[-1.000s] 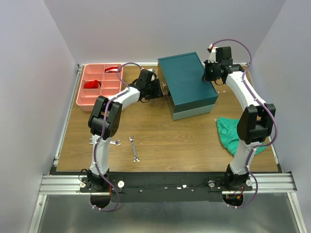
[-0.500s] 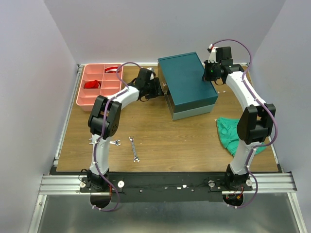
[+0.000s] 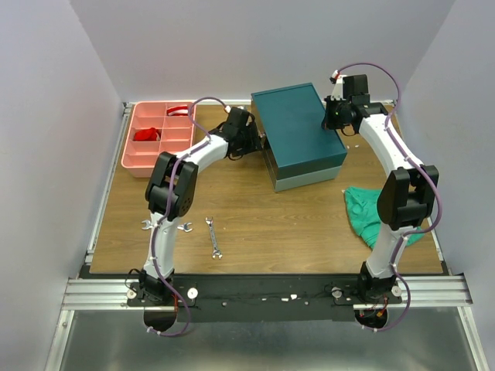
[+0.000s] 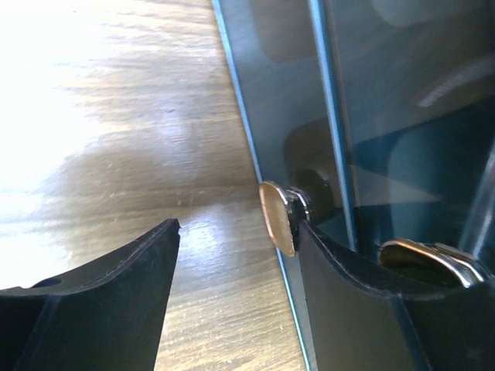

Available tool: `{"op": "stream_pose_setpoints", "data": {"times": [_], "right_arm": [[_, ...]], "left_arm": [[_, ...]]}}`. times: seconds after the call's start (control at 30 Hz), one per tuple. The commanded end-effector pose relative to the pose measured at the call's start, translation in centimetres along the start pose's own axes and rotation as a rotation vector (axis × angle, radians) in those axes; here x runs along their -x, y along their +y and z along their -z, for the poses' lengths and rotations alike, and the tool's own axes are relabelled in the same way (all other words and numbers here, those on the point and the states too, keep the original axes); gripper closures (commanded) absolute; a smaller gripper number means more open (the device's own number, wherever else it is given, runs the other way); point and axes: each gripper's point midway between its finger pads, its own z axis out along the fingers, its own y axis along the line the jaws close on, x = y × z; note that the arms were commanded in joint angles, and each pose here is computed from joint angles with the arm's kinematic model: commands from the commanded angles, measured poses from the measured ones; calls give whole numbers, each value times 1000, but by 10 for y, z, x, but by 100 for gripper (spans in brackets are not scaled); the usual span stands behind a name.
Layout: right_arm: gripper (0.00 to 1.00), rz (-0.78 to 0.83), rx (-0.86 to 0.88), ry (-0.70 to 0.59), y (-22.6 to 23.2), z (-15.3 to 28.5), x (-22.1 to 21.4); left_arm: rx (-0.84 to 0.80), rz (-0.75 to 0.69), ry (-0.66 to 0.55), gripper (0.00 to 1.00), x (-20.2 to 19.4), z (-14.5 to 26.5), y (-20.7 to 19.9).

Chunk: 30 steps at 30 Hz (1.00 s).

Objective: Sort the tools into containers

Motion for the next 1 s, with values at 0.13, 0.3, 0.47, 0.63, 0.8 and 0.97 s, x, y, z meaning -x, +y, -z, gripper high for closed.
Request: {"op": "stream_pose_setpoints", "data": {"times": [0.13,0.3,0.47,0.63,0.8,0.97], "right_arm": [[99,66,-156,138,-34,-11,-42],[99,65,-147,140,-32,-12,-43],[99,68,-146,139,-32,-12,-42],[99,64,-141,131,-31,-11,-40],[99,66,-139,125,-31,-10,-38],[99,66,-137,116,-30,-7,-36]], "left_arm": [[261,11,27,28,-14,28,67],[316,17,21,27,-14,45,95],[348,22,15,27,-12,64,118],[371,26,3,27,-8,78,134],[374,1,-30,26,2,91,135],[289,-52,-110,23,31,112,108]]}}
